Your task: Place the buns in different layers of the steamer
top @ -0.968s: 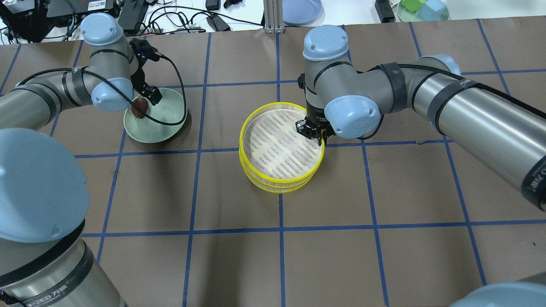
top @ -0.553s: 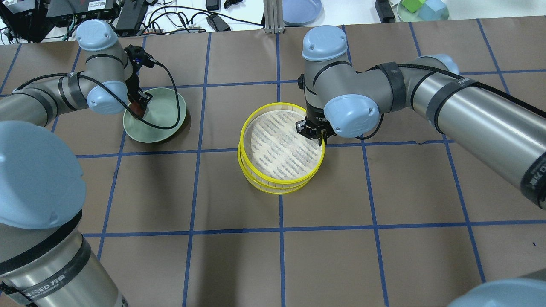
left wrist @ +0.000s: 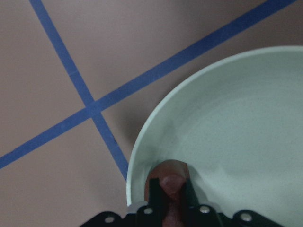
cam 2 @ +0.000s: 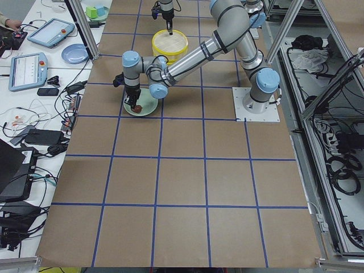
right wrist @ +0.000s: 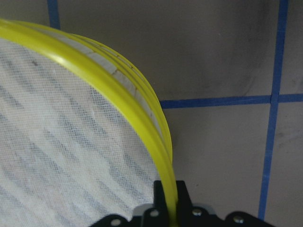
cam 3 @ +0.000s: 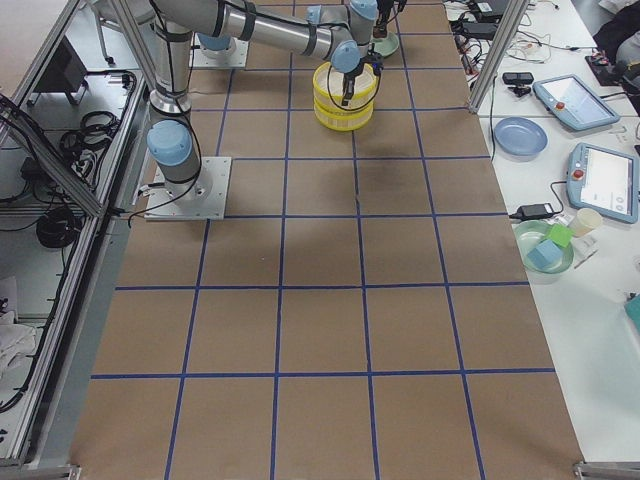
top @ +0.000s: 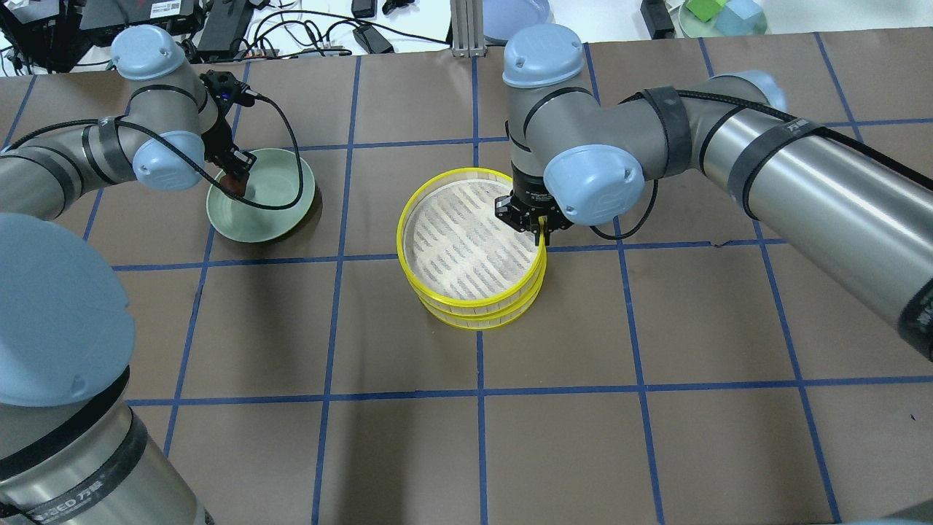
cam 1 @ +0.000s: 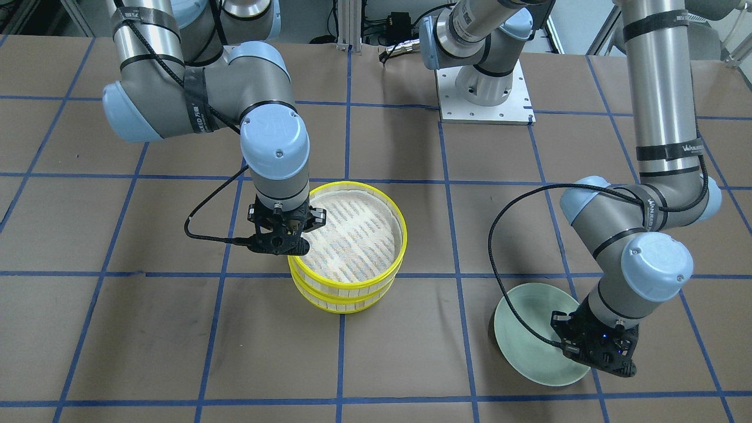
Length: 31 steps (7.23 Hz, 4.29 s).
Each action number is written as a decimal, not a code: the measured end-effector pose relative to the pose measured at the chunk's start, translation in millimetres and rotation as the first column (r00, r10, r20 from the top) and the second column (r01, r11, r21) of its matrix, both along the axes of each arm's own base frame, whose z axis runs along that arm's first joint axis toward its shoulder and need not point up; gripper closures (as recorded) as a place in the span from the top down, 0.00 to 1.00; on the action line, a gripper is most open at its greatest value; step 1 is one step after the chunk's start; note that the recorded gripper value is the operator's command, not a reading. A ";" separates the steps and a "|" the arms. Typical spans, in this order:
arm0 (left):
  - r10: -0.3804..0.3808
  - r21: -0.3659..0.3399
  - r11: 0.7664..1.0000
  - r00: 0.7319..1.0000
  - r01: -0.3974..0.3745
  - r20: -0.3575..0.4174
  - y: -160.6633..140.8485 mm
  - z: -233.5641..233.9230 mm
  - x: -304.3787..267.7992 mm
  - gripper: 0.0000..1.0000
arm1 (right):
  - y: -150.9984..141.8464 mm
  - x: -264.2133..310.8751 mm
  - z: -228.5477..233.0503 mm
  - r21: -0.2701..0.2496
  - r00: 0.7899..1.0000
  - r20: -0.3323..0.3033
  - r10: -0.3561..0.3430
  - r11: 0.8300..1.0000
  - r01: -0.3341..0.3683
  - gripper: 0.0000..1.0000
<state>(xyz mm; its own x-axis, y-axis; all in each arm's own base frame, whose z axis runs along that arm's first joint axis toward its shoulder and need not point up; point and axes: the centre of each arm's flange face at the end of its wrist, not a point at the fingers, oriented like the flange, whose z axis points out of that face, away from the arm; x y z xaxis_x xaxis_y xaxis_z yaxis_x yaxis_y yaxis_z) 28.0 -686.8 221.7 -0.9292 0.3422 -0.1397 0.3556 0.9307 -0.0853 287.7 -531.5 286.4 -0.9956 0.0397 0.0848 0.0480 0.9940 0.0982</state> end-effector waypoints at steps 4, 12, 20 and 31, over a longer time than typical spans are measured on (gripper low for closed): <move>0.298 0.027 0.955 0.947 -0.297 -0.123 29.3 73.4 -78.8 0.00 | -1.2 -1.6 -9.8 -0.003 0.996 -0.081 0.048 0.999 -0.048 0.00; 0.731 0.490 0.677 0.582 -0.550 -0.356 106.3 126.6 -246.6 0.00 | -11.7 -25.3 -11.4 0.050 0.998 0.035 0.050 0.997 -0.052 0.00; 0.784 0.588 0.606 0.526 -0.536 -0.329 130.7 117.6 -282.5 0.98 | -16.8 -41.9 -7.4 0.044 0.997 0.030 0.077 0.996 -0.078 0.00; 0.319 0.039 0.948 0.939 -0.317 -0.126 140.1 283.2 -91.6 1.00 | -8.4 -35.9 -19.0 0.073 0.998 0.022 0.050 0.996 -0.052 1.00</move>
